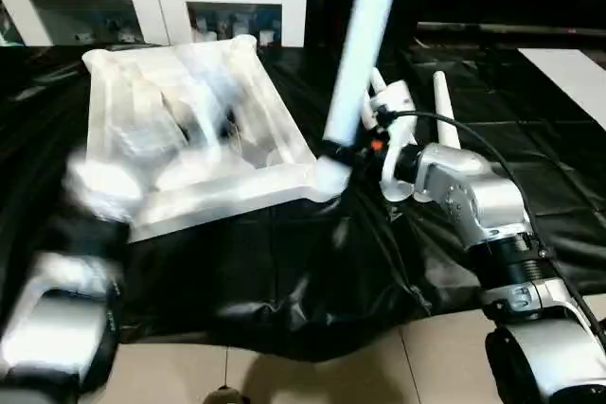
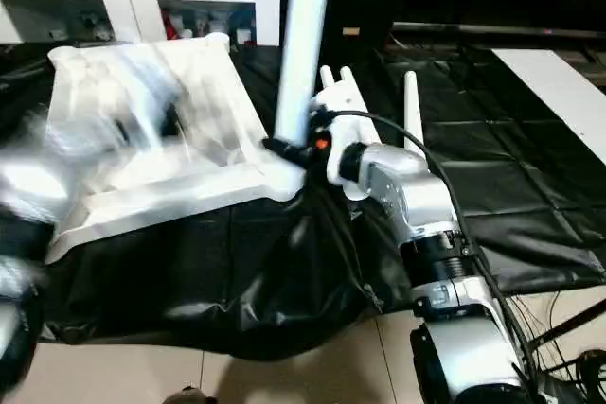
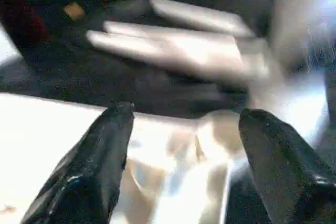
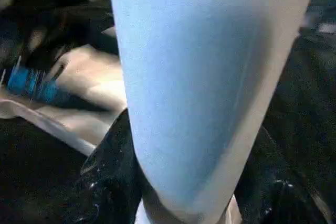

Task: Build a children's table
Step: Insert table leg to table base

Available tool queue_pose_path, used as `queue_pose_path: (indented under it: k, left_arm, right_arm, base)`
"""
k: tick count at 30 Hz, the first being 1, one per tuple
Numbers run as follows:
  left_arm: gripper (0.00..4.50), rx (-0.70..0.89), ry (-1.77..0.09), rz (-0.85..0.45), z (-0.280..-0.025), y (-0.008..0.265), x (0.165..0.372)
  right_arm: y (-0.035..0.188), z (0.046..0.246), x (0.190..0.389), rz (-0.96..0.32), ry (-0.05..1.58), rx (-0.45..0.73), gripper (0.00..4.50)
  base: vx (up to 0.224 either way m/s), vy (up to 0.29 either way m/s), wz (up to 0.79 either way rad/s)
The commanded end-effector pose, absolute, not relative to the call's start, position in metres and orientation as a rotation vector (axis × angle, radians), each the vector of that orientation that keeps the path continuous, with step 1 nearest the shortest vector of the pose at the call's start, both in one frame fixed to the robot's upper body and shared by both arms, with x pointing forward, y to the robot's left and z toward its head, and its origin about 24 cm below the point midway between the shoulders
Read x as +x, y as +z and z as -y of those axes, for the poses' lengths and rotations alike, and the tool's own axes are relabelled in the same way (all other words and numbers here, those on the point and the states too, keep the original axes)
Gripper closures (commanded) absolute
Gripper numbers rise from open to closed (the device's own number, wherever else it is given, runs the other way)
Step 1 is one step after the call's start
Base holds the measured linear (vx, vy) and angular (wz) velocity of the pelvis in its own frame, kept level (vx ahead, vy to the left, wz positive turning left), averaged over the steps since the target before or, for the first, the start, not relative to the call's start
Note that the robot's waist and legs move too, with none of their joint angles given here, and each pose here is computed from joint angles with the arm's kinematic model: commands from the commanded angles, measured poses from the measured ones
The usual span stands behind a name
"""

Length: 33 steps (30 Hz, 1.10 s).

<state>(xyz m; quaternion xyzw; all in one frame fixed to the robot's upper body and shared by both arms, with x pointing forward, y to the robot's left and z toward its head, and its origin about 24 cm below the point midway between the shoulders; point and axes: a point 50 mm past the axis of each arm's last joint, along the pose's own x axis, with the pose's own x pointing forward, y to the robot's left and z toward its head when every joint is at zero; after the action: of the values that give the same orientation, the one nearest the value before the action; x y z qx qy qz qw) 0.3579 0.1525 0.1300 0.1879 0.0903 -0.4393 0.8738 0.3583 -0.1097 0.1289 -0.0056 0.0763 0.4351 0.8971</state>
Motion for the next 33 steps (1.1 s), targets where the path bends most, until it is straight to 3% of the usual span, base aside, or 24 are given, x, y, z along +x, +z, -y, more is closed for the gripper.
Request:
queue_pose_path:
  k: [1,5,8,11,15,20,33]
  left_arm:
    - [0.91,0.556,-1.008,-0.176,-0.142,0.122,0.354]
    - [0.91,0.539,-1.034,-0.265,-0.141,0.101,0.355]
    - [1.27,0.512,-1.04,-0.288,-0.141,0.094,0.356]
    - [1.32,0.566,-1.016,-0.342,-0.147,0.084,0.36]
    - [1.67,0.562,-0.977,-0.362,-0.152,0.084,0.365]
    - [2.09,0.428,-0.96,-0.39,-0.157,0.085,0.372]
    - [2.96,0.456,-1.002,-0.498,-0.159,0.073,0.37]
  right_arm:
    - [0.127,0.116,0.358,-0.155,0.876,-0.051,2.65]
    - [0.126,0.122,0.357,-0.153,0.848,-0.041,2.65]
    - [0.125,0.123,0.356,-0.157,0.849,-0.035,2.65]
    - [0.121,0.122,0.353,-0.156,0.862,-0.039,2.65]
    - [0.121,0.121,0.352,-0.157,0.866,-0.035,2.65]
    - [0.116,0.119,0.347,-0.181,0.895,-0.043,2.65]
    - [0.116,0.12,0.345,-0.178,0.906,-0.056,2.65]
  base:
    - [0.0,0.0,0.0]
    - [0.0,0.0,0.0]
    - [0.0,0.0,0.0]
    - [0.0,0.0,0.0]
    - [0.0,0.0,0.0]
    - [0.0,0.0,0.0]
    - [0.0,0.0,0.0]
